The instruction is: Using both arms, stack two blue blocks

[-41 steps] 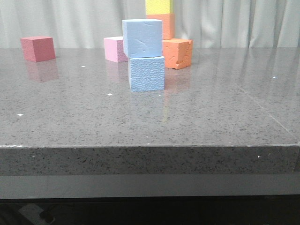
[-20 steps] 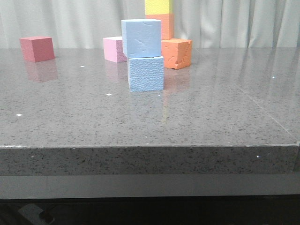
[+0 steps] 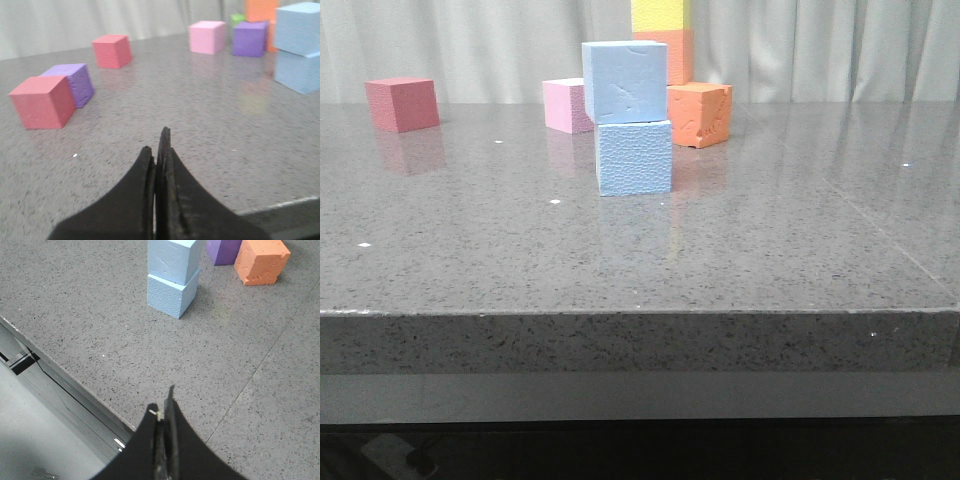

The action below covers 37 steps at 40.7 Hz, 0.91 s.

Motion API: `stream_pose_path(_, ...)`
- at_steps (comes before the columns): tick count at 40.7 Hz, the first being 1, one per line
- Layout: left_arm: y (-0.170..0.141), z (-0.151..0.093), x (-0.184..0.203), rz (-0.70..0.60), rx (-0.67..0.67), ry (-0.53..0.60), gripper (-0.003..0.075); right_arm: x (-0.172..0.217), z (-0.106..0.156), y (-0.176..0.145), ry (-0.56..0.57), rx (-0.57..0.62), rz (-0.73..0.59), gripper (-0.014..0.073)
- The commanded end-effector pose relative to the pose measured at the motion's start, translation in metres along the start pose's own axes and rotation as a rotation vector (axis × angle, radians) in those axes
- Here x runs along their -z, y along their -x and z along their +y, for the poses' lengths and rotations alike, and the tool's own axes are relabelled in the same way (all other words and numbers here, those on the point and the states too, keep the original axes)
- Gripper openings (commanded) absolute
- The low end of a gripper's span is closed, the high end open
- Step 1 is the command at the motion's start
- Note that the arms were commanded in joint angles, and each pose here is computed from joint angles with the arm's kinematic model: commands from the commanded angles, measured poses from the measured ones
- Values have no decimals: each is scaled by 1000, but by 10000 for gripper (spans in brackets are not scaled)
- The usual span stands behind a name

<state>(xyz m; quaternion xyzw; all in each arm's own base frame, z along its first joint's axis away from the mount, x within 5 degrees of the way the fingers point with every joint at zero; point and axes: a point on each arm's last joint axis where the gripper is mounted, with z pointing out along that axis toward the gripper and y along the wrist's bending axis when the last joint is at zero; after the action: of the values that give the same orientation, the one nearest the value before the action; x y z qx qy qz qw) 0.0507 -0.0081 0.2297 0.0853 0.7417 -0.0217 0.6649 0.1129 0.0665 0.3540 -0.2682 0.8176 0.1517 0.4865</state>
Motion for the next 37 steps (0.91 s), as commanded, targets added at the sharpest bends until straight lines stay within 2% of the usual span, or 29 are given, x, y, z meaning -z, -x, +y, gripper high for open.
stream_pose_path(1, -3, 2, 0, -158, 84, 54, -20, 6, -2, 12, -23, -6, -88, -128)
stream_pose_path(10, -26, 1, -7, -128, 140, 60, -20, 6, -2, 12, -23, -6, -88, -128)
stream_pose_path(21, -25, 1, -6, -141, 148, 62, -20, 6, -2, 12, -23, -6, -88, -128)
stream_pose_path(28, -16, 4, -5, -237, 154, 78, -20, 6, -2, 12, -23, -6, -88, -128)
stream_pose_path(37, -15, 4, -4, -255, 146, 79, -20, 6, -2, 12, -23, -6, -88, -128)
